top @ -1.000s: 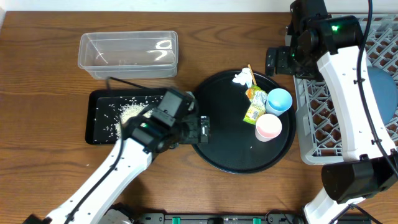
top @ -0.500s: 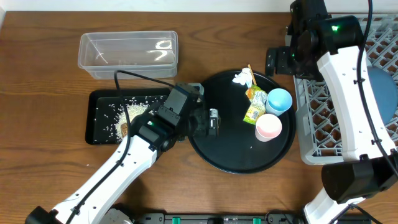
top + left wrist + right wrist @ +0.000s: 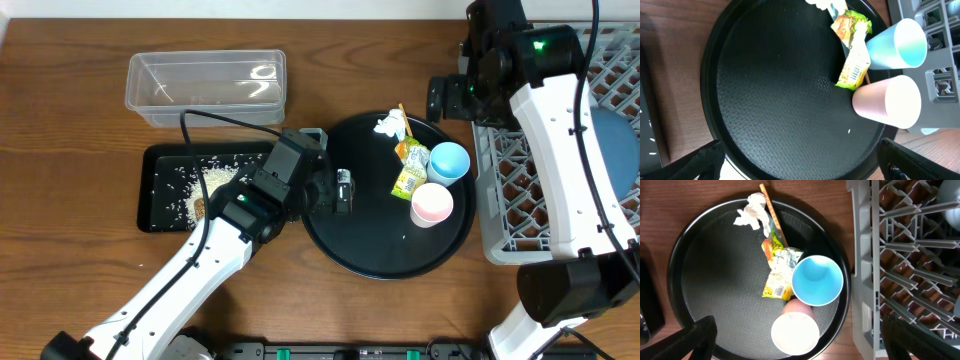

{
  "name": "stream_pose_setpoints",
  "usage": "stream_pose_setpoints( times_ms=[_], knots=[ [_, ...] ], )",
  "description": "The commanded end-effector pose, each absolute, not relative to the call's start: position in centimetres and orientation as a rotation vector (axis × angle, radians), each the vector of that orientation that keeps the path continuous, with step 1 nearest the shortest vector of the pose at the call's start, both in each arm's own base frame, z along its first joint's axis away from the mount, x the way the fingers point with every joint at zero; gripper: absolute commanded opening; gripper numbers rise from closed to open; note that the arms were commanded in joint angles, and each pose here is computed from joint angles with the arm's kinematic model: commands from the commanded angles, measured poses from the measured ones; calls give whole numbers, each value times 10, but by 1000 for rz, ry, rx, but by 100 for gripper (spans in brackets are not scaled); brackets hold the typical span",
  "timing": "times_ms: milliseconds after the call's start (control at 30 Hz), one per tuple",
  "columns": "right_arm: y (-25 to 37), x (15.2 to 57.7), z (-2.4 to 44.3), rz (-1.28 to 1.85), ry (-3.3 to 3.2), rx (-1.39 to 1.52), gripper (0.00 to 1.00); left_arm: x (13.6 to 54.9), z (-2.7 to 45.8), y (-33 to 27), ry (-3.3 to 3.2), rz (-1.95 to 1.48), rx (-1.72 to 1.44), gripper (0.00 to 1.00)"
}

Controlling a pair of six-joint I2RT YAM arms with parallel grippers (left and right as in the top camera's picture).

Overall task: Sort waste into correct bins and load items into the dishwasher rack
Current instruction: 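Reach the left gripper to the pink cup on the round tray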

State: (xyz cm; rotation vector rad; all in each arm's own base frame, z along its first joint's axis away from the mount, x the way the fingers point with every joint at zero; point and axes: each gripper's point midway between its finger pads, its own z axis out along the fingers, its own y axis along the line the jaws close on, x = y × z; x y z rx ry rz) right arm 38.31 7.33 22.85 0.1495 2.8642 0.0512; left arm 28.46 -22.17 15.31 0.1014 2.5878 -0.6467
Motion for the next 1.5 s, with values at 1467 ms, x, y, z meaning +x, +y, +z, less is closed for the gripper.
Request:
stream_pose_setpoints(
  times_ms=[1467],
  knots=[
    [76, 382, 226, 38, 2871, 149, 99, 229, 166, -292, 2538, -798, 503, 98]
  ],
)
